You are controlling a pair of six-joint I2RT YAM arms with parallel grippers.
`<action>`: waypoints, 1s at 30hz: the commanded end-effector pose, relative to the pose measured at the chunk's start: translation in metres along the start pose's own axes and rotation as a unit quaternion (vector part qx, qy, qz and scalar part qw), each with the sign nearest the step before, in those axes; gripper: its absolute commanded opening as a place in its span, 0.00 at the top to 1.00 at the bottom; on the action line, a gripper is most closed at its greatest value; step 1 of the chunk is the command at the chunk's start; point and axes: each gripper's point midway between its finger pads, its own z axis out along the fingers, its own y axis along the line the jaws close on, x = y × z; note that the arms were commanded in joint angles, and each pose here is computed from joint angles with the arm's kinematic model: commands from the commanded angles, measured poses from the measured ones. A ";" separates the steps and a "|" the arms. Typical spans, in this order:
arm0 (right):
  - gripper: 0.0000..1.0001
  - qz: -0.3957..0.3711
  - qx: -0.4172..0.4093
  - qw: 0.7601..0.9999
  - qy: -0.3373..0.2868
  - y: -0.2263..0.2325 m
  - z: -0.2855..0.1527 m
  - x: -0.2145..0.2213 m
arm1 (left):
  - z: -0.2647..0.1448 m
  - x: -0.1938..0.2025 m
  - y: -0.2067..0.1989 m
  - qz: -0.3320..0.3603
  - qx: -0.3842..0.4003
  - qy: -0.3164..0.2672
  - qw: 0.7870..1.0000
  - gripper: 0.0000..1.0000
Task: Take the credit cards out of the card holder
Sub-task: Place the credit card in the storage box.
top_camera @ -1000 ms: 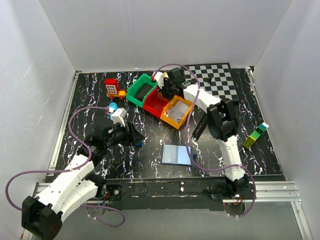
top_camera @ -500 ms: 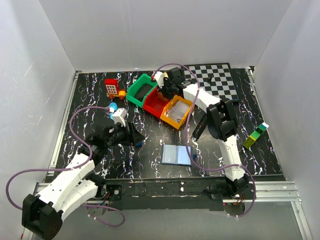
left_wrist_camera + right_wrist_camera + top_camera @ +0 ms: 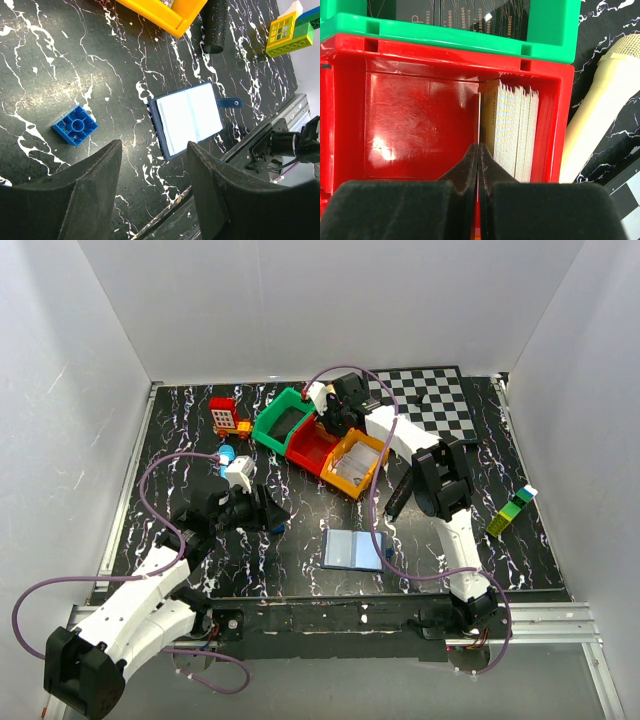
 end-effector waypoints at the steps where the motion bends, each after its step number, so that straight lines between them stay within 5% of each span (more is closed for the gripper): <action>1: 0.99 -0.008 0.009 1.000 0.002 -0.007 0.002 -0.003 | -0.002 -0.012 -0.007 0.014 0.010 -0.014 1.000 0.46; 12: 0.99 -0.008 0.017 1.000 0.004 -0.010 0.001 -0.004 | -0.001 -0.011 -0.006 0.012 0.009 -0.012 1.000 0.46; 30: 0.78 -0.001 0.033 0.999 0.005 -0.014 0.001 -0.003 | 0.000 -0.011 -0.007 0.013 0.011 -0.010 1.000 0.46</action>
